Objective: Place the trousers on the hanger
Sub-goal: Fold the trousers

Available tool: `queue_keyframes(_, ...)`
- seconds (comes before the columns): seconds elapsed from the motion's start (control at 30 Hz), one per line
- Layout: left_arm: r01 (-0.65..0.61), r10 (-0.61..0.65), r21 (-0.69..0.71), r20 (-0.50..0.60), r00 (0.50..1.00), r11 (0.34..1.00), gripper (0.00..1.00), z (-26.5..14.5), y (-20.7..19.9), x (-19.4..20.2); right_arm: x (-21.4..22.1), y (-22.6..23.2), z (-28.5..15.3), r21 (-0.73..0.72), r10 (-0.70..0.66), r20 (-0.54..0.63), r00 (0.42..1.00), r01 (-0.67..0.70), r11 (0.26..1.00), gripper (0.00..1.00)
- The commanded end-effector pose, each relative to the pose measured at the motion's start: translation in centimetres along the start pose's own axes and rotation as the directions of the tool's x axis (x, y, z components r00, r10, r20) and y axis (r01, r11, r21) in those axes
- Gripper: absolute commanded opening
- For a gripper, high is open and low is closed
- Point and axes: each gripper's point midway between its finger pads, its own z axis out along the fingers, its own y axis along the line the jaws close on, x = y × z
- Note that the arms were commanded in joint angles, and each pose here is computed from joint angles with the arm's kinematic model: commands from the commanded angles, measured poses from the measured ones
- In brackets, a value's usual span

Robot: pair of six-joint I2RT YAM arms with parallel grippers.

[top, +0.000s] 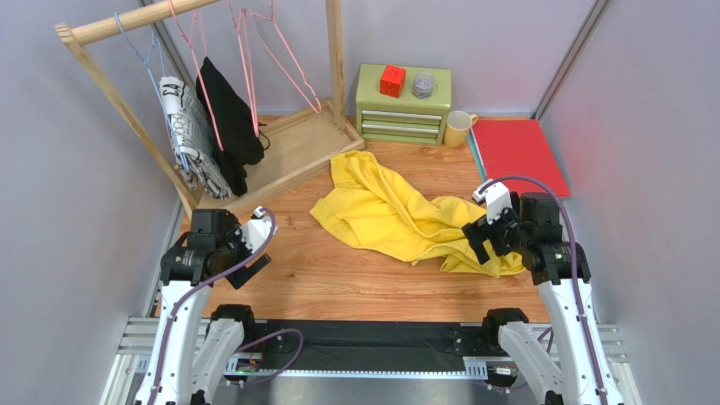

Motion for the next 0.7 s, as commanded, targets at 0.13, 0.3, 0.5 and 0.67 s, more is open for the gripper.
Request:
queue_keyframes(0.13,-0.141,0.141,-0.012,0.075,0.987,0.990,1.00,0.6,1.4,-5.7,1.4,0.2,0.1,-0.084,-0.066,-0.137,0.988,0.055,0.995,1.00)
queue_keyframes(0.3,-0.337,0.337,-0.027,0.149,0.930,0.941,1.00,3.4,0.8,-13.5,3.2,-0.1,0.8,-0.113,-0.065,-0.271,0.960,0.036,0.993,1.00)
queue_keyframes(0.5,-0.421,0.410,0.039,0.163,0.897,0.906,0.96,9.0,2.0,-22.7,5.0,-1.0,1.5,-0.095,-0.027,-0.407,0.913,-0.013,0.995,1.00)
queue_keyframes(0.67,-0.484,0.436,0.155,0.264,0.860,0.861,0.94,13.5,0.7,-28.8,6.3,-2.1,2.8,-0.065,0.031,-0.478,0.878,-0.071,0.995,1.00)
